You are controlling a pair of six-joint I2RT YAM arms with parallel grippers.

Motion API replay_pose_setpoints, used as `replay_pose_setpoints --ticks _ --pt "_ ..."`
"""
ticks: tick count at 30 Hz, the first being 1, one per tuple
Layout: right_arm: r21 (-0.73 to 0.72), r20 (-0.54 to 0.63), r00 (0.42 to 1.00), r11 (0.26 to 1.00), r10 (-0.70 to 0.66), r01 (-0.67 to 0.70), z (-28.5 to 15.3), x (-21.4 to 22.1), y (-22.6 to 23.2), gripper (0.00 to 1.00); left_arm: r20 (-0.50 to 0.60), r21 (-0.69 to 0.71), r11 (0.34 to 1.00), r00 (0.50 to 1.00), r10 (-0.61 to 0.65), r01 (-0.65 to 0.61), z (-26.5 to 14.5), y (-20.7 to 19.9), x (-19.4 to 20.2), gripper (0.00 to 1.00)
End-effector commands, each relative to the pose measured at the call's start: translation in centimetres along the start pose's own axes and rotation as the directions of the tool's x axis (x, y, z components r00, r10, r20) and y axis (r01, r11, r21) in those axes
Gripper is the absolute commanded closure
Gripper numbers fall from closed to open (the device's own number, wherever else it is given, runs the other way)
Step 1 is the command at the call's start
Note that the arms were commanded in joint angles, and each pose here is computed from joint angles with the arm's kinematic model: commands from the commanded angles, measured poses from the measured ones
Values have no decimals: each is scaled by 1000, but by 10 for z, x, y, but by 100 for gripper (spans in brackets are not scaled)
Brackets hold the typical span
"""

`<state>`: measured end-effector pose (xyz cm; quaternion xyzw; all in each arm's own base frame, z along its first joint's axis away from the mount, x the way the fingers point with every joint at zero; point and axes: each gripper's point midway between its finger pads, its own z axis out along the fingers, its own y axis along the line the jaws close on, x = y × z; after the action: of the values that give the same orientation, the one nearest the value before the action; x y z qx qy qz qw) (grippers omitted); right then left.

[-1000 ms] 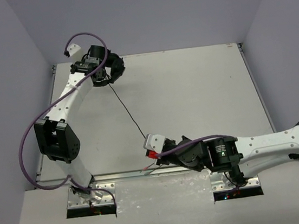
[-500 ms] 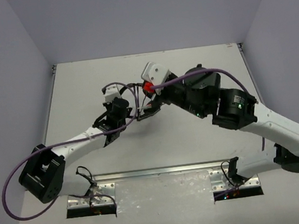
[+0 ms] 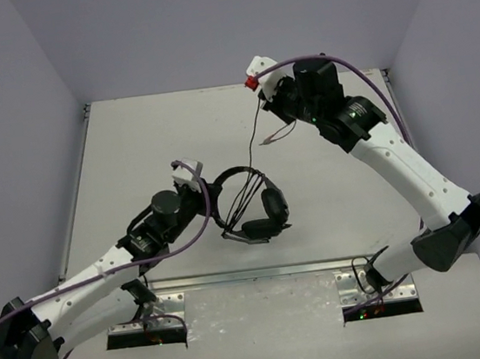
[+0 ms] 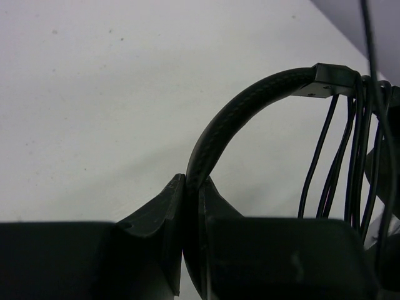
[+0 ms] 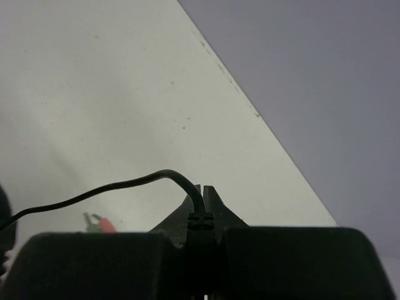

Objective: Wrap the headphones

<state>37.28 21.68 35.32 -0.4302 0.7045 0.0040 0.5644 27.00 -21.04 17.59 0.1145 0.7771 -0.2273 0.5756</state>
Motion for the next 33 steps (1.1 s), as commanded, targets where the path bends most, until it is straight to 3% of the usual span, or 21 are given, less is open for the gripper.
replay_pose_setpoints --ticks 1,2,5,9,11,16,19,20,24,28,30,33 --pt "-9 54 998 999 33 -32 20 6 -15 99 53 193 981 998 -42 31 -30 -43 -27 100" --pt "11 53 997 998 59 -60 24 10 -22 99 87 206 978 995 -49 30 -38 -48 -33 100" --pt "65 2 992 989 130 -130 39 32 -38 99 45 239 969 996 -73 60 -48 -62 -34 100" --pt "108 -15 978 973 209 -206 46 54 -45 99 56 109 986 989 -136 129 -62 -42 -52 100" --pt "163 -33 959 948 282 -273 45 71 -60 99 97 103 984 983 -155 145 -72 -43 -78 100" --pt "255 -24 878 852 478 -457 35 113 -97 99 43 97 984 987 -155 150 -96 -43 -94 100" --pt "125 25 879 870 477 -476 34 107 -73 99 118 48 976 969 -215 211 -115 -28 -115 100" --pt "95 39 880 875 473 -475 33 105 -67 99 127 -24 975 968 -215 220 -118 -15 -116 100" --pt "-46 72 871 874 486 -484 32 103 -33 99 222 -104 935 924 -310 339 -142 0 -164 100" --pt "-82 77 859 862 505 -500 35 107 1 99 283 -130 926 908 -309 356 -143 -4 -210 100" --pt "-66 91 847 852 523 -519 31 103 2 99 187 -232 934 955 -232 273 -124 -4 -202 100" --pt "46 76 842 842 533 -537 30 123 -13 99 131 -304 930 976 -174 206 -120 0 -206 100"
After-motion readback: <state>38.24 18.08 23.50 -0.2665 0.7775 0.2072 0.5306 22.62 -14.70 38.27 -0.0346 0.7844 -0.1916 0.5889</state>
